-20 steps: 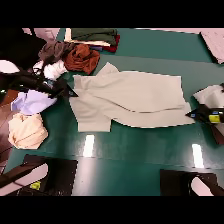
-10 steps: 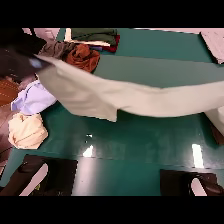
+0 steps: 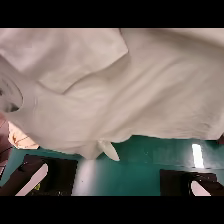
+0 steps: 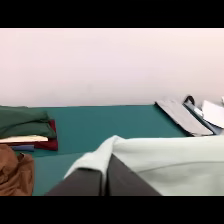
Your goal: Fold the shirts.
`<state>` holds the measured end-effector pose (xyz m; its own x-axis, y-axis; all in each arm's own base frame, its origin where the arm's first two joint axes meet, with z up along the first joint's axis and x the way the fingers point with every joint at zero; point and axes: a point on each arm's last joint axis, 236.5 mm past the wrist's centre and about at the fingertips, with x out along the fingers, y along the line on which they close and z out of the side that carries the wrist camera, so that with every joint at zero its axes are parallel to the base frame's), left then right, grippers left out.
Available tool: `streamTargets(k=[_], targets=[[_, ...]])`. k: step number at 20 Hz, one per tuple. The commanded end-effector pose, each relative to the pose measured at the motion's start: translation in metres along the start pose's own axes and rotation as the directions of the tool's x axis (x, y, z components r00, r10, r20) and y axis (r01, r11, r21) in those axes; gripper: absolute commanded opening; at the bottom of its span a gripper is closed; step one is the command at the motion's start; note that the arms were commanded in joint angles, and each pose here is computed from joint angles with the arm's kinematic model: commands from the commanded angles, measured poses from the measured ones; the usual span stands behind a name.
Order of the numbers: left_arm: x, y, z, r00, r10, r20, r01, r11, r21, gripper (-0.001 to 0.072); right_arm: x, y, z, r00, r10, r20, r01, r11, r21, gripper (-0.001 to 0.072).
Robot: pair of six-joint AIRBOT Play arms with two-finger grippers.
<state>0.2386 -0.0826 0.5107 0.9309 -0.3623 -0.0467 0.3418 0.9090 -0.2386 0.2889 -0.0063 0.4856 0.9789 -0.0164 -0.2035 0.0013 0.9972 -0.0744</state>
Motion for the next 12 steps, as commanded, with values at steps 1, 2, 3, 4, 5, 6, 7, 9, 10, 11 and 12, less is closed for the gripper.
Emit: streamTargets(k=[1, 2, 3, 4, 5, 6, 7, 9, 10, 11, 12], targets=[[0.062, 0.048, -0.046, 0.98, 0.034, -0.195, -0.031, 0.999, 0.013, 0.0026, 0.068, -0.001, -0.022, 0.998, -0.007, -0.065, 0.006, 1.0, -0.01, 0.0022], [0.085, 0.068, -0.077, 0.954, 0.034, -0.297, -0.041, 0.999, -0.017, 0.0027, 0.101, -0.004, -0.057, 0.988, -0.014, -0.154, 0.014, 1.0, -0.005, 0.0022], [0.11, 0.086, -0.112, 0.92, 0.017, -0.391, -0.044, 0.997, -0.061, 0.0026, 0.129, -0.01, -0.094, 0.969, -0.018, -0.247, 0.023, 1.0, 0.02, 0.0022], [0.132, 0.1, -0.147, 0.885, -0.017, -0.465, -0.043, 0.992, -0.118, 0.0027, 0.157, -0.013, -0.138, 0.935, -0.007, -0.354, 0.031, 0.997, 0.064, 0.0022], [0.155, 0.111, -0.184, 0.849, -0.066, -0.524, -0.036, 0.982, -0.183, 0.0027, 0.179, -0.016, -0.177, 0.897, 0.016, -0.443, 0.036, 0.994, 0.108, 0.0022], [0.175, 0.119, -0.22, 0.817, -0.105, -0.566, -0.029, 0.975, -0.223, 0.0027, 0.2, -0.017, -0.215, 0.855, 0.049, -0.516, 0.039, 0.987, 0.158, 0.0022], [0.195, 0.126, -0.259, 0.784, -0.126, -0.608, -0.025, 0.972, -0.234, 0.0027, 0.22, -0.016, -0.247, 0.821, 0.089, -0.564, 0.04, 0.976, 0.213, 0.0022], [0.228, 0.136, -0.326, 0.733, -0.145, -0.664, -0.008, 0.975, -0.221, 0.0027, 0.254, -0.013, -0.297, 0.773, 0.159, -0.614, 0.049, 0.95, 0.308, 0.0022], [0.242, 0.138, -0.352, 0.717, -0.147, -0.682, 0.001, 0.978, -0.209, 0.0027, 0.268, -0.01, -0.32, 0.749, 0.19, -0.635, 0.056, 0.937, 0.346, 0.0022], [0.256, 0.14, -0.374, 0.703, -0.148, -0.696, 0.011, 0.98, -0.197, 0.0027, 0.281, -0.008, -0.341, 0.724, 0.204, -0.659, 0.065, 0.931, 0.36, 0.0023], [0.268, 0.145, -0.391, 0.7, -0.141, -0.7, 0.009, 0.982, -0.189, 0.0027, 0.291, -0.008, -0.36, 0.699, 0.209, -0.684, 0.076, 0.929, 0.361, 0.0022]])
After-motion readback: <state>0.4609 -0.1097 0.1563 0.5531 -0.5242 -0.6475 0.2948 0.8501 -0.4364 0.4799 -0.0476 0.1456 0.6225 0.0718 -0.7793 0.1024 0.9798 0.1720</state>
